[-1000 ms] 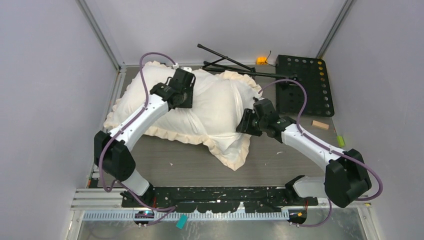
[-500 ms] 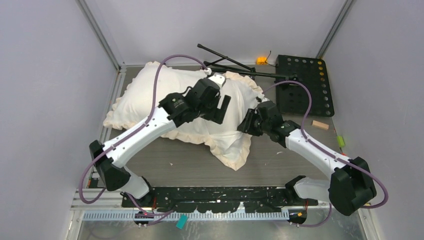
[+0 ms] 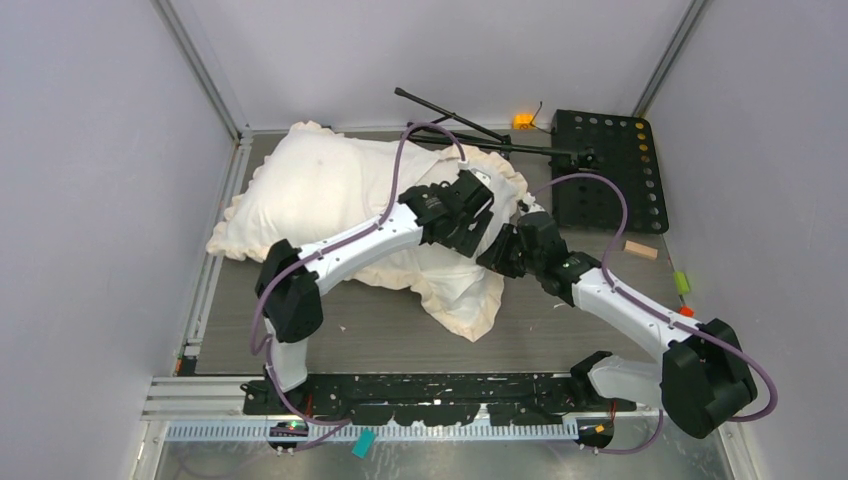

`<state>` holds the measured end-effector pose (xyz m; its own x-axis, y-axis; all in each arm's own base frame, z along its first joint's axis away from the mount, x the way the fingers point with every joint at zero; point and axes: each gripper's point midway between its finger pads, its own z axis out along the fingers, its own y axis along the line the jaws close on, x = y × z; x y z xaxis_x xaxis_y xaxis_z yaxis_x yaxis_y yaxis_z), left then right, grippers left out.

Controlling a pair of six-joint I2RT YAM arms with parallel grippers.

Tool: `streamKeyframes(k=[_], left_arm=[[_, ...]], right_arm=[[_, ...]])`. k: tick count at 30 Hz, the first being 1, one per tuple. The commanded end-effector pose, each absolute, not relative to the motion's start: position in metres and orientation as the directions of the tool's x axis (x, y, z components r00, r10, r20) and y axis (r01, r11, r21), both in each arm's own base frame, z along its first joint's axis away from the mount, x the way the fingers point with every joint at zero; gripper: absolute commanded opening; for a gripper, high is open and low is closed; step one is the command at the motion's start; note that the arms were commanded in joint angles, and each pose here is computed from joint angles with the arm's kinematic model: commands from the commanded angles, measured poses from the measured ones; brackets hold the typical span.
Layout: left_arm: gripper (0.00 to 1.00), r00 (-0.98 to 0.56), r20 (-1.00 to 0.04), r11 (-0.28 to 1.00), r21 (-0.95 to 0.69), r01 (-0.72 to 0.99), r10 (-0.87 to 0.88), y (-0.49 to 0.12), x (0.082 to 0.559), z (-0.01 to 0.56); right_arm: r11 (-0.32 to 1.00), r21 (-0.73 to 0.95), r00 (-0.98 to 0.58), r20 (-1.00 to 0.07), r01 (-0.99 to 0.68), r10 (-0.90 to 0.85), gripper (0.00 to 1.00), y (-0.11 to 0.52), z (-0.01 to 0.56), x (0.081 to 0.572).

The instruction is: Remove the pillowcase from the pillow

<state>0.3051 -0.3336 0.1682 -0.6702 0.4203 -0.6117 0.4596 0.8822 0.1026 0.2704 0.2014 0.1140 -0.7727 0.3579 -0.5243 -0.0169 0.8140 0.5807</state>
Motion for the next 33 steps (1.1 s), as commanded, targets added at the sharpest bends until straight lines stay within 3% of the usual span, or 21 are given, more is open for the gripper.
streamKeyframes(k=[1, 10, 14, 33], left_arm=[[0.86, -0.706, -0.633, 0.935, 0.086, 0.344, 0.317, -0.324, 0.326, 0.171], [0.19, -0.679, -0.705, 0.974, 0.077, 0.213, 0.205, -0.278, 0.344, 0.185], [0.0, -0.667, -0.72, 0.979, 0.085, 0.186, 0.189, -0.264, 0.351, 0.198], [0.0, -0.618, -0.781, 0.963, -0.095, 0.253, 0.085, -0.249, 0.335, 0.288]], right_arm=[[0.804, 0.593, -0.73, -0.538, 0.027, 0.421, 0.24, 0.195, 0.116, 0.278], [0.812, 0.582, -0.769, -0.5, 0.043, 0.399, 0.23, 0.193, 0.093, 0.263], [0.815, 0.578, -0.803, -0.472, 0.031, 0.365, 0.23, 0.196, 0.083, 0.255], [0.861, 0.505, -0.835, -0.448, 0.057, 0.319, 0.27, 0.188, 0.054, 0.252]])
